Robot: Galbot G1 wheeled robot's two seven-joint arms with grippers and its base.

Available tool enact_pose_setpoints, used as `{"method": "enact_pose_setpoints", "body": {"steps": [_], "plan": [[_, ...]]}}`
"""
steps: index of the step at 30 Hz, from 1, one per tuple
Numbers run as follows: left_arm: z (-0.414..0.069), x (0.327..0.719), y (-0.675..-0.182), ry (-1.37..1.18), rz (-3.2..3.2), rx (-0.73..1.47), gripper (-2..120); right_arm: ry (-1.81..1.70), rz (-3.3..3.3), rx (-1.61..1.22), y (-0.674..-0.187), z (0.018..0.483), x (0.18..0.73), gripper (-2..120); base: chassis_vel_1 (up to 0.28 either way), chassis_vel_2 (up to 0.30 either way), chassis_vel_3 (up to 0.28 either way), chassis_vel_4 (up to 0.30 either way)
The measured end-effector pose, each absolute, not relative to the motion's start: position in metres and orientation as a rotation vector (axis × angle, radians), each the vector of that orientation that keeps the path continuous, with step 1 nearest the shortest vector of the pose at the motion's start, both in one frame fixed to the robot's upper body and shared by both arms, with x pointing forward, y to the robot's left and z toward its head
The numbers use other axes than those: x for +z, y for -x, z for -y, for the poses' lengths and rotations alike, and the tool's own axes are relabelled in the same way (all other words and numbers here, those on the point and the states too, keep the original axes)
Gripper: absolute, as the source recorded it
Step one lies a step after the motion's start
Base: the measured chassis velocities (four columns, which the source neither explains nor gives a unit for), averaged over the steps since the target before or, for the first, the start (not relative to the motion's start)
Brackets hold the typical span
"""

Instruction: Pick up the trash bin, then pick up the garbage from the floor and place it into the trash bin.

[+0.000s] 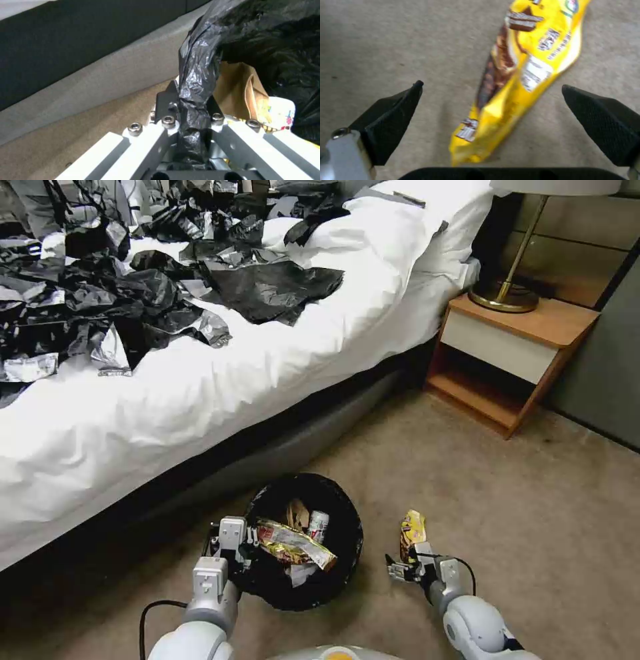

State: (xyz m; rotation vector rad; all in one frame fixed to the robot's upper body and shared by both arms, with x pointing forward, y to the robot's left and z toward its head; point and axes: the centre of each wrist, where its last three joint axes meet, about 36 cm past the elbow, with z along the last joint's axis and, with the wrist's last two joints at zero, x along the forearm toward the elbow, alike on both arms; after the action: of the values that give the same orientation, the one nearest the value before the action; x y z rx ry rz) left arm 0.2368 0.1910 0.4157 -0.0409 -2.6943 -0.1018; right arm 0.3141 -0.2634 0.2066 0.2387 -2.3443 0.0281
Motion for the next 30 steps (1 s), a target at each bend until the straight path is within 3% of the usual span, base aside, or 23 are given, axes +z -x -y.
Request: {"method": "enact_pose_setpoints", "body": {"steps": [17, 20, 30], "plan": [[-0.189, 0.416, -0.230, 0.043, 2.694, -0.108, 1, -0.213, 2.398, 0.029, -0.326, 0.276, 0.190, 97, 0.000, 0.000, 0.000, 0.000], [-0.189, 0.417, -0.229, 0.042, 2.694, -0.110, 1, -0.203, 2.395, 0.019, -0.332, 0.271, 0.182, 93, 0.000, 0.000, 0.000, 0.000], [-0.190, 0.419, -0.223, 0.040, 2.695, -0.116, 1, -0.189, 2.380, 0.037, -0.335, 0.267, 0.157, 63, 0.000, 0.000, 0.000, 0.000]]}}
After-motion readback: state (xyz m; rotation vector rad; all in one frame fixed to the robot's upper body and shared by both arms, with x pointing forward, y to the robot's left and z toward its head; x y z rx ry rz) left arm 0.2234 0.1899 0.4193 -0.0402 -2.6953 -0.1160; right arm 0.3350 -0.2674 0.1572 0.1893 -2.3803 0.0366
